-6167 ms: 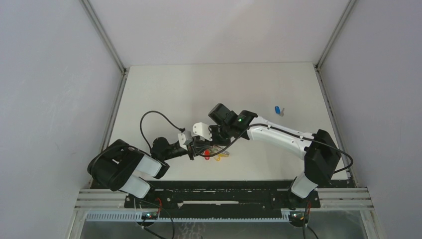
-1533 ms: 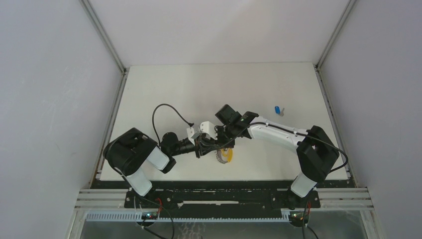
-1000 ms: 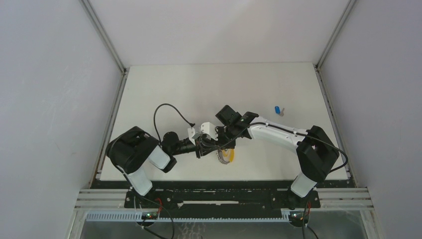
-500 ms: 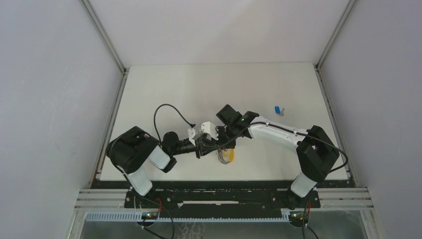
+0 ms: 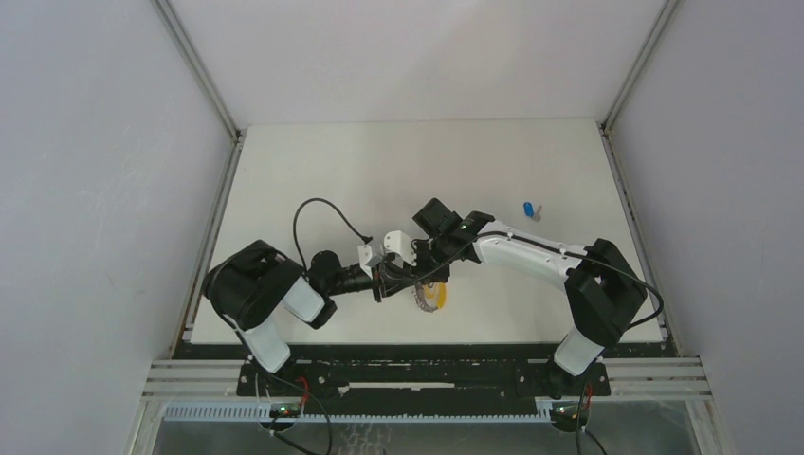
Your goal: Put the keys on the keyring
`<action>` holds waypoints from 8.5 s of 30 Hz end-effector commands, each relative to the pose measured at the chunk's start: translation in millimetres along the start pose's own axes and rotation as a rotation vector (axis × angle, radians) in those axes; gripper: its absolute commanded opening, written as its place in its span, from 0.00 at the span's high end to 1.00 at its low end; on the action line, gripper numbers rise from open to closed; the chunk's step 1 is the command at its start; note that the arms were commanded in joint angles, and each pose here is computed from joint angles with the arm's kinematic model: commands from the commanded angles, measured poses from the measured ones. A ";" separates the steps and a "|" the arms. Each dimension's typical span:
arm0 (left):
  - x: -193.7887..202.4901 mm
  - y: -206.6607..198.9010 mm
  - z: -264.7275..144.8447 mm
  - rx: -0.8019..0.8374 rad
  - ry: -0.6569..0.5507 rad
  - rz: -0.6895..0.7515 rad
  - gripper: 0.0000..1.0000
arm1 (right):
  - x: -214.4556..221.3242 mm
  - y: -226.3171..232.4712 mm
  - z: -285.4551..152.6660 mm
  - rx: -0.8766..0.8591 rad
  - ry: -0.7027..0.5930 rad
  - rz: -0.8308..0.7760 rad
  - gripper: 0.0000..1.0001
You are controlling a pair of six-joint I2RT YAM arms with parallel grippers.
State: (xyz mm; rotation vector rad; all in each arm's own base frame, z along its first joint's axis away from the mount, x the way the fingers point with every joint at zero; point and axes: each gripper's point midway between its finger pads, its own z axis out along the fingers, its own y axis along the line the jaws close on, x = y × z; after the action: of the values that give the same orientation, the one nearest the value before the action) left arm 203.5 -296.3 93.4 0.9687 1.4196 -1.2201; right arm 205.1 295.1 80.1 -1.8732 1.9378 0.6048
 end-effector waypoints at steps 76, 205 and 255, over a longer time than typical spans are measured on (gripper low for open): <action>-49.6 3.6 9.2 -0.032 -0.119 0.070 1.00 | -12.6 -18.5 -43.7 -0.153 -0.791 0.428 0.75; -49.2 19.3 -11.8 -0.221 -0.157 0.018 0.55 | 25.7 -4.6 -68.8 0.149 0.164 0.628 1.00; -39.5 22.1 40.6 0.034 -0.091 0.125 0.56 | 15.2 -39.3 -56.7 0.099 0.256 0.247 1.00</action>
State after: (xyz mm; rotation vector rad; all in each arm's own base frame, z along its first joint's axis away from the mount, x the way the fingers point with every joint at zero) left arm 229.8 -315.7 105.0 0.9545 1.3790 -1.1733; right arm 234.6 248.4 100.2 -1.7436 2.4547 0.3382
